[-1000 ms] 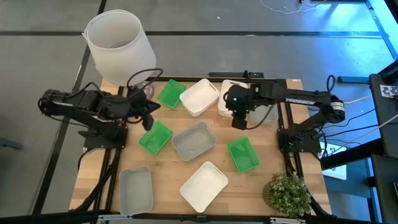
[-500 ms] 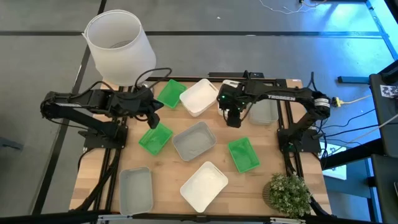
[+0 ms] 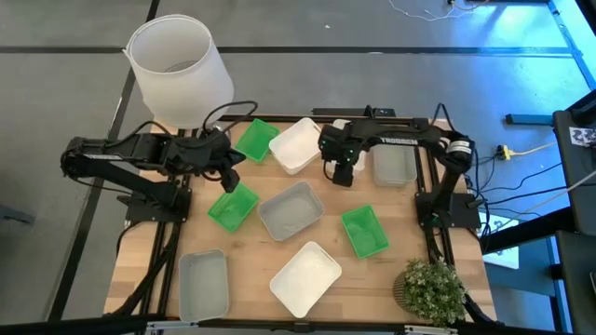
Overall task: Stack baskets by color
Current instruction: Stack the top right white bin on the top left white bin
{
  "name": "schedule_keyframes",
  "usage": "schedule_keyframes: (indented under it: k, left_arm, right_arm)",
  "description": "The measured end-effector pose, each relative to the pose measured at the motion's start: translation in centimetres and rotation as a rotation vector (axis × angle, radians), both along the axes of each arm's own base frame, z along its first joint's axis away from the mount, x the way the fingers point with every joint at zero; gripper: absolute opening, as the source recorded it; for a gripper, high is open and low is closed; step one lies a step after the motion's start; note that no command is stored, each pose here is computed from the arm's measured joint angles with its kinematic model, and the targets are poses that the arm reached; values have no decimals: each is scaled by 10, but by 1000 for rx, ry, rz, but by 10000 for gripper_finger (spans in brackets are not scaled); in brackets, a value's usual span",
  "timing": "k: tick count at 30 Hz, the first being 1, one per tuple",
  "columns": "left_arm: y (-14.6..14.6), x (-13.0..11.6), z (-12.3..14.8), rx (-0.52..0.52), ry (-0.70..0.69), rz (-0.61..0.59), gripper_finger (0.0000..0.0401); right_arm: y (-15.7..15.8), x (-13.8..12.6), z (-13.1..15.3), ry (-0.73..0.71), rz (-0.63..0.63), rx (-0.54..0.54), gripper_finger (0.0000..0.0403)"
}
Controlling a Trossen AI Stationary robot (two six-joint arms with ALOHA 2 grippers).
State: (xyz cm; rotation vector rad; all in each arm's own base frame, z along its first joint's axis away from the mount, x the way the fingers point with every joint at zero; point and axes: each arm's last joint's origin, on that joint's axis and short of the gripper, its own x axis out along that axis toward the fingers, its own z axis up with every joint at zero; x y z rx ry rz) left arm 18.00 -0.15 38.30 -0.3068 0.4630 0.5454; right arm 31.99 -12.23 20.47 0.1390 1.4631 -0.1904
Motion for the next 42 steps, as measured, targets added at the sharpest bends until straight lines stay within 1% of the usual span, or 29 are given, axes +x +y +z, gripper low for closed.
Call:
schedule_keyframes:
  k: [4, 7, 9, 13, 15, 17, 20, 24, 26, 28, 30, 35, 37, 39, 42]
  left_arm:
    - [0, 0, 0, 19, 11, -13, 11]
    - [0, 0, 0, 19, 11, -12, 11]
    - [0, 0, 0, 19, 11, -12, 11]
    - [0, 0, 0, 19, 11, -12, 11]
    - [0, 0, 0, 19, 11, -13, 11]
    - [0, 0, 0, 19, 12, -13, 11]
    - [0, 0, 0, 30, 21, -30, 11]
    - [0, 0, 0, 30, 21, -34, 11]
    - [0, 0, 0, 30, 22, -34, 11]
    - [0, 0, 0, 31, 23, -34, 11]
    - [0, 0, 0, 40, 28, -41, 11]
    - [0, 0, 0, 69, 44, -60, 11]
    - [0, 0, 0, 69, 44, -59, 12]
    - [0, 0, 0, 70, 45, -60, 11]
    - [0, 0, 0, 69, 44, -60, 11]
  right_arm:
    - [-7, 5, -16, 27, -2, 7, 121]
    - [-8, 9, -25, 33, -3, 9, 107]
    - [-9, 10, -29, 38, -3, 11, 84]
    - [-9, 11, -31, 34, -5, 11, 14]
    - [-9, 11, -30, 35, -24, 13, 10]
    - [-9, 11, -25, 55, -57, 20, 6]
    - [-9, 10, -9, 90, -118, 27, 4]
    - [-7, 15, 21, 118, -184, 0, 3]
    - [-5, 18, 38, 102, -227, -4, 3]
    - [-2, 24, 57, 61, -241, -16, 2]
    - [-1, 31, 76, -18, -268, -45, 2]
    - [3, 53, 119, -298, -306, -97, 2]
    - [5, 61, 132, -402, -297, -103, 1]
    - [8, 69, 139, -504, -269, -69, 1]
    - [14, 80, 144, -619, -204, 20, 1]
